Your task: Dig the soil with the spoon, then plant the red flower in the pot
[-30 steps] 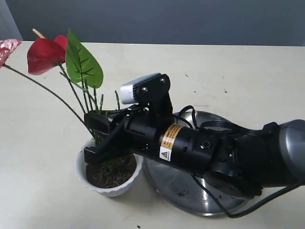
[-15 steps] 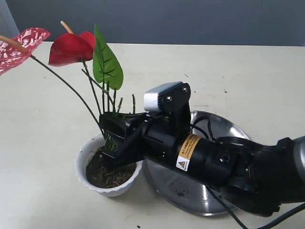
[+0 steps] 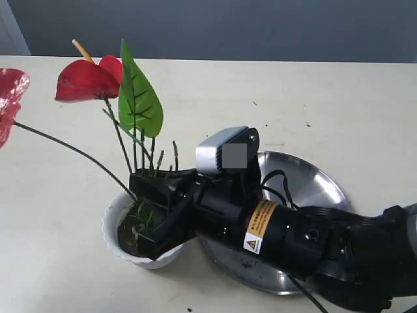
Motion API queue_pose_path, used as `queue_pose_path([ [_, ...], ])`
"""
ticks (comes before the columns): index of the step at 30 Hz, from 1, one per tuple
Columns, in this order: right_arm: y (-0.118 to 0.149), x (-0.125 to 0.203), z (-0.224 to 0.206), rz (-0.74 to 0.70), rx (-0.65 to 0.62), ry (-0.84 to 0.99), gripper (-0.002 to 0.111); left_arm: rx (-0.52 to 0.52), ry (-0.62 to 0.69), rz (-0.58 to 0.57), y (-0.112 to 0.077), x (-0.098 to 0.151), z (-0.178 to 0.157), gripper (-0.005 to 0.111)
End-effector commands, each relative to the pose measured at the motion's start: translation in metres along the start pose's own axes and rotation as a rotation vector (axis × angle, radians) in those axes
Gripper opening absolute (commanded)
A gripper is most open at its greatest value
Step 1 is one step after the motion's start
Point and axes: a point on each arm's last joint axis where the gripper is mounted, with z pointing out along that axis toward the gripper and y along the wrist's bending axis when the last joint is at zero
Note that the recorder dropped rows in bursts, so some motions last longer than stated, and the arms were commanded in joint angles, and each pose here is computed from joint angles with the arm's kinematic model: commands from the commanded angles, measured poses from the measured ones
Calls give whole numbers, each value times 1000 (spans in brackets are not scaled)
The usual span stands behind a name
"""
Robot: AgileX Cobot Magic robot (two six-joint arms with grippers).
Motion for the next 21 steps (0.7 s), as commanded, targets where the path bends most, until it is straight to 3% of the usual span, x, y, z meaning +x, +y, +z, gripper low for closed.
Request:
queue_pose_path([
  [1,-12,41,-10,-7,117,315,-1,0,-10,0,0,0,0,0],
  [6,-18,61,-6,0,125,359,-1,0,-10,0,0,0,0,0],
  [21,-20,65,-6,16,143,386,-1,0,-10,0,0,0,0,0],
])
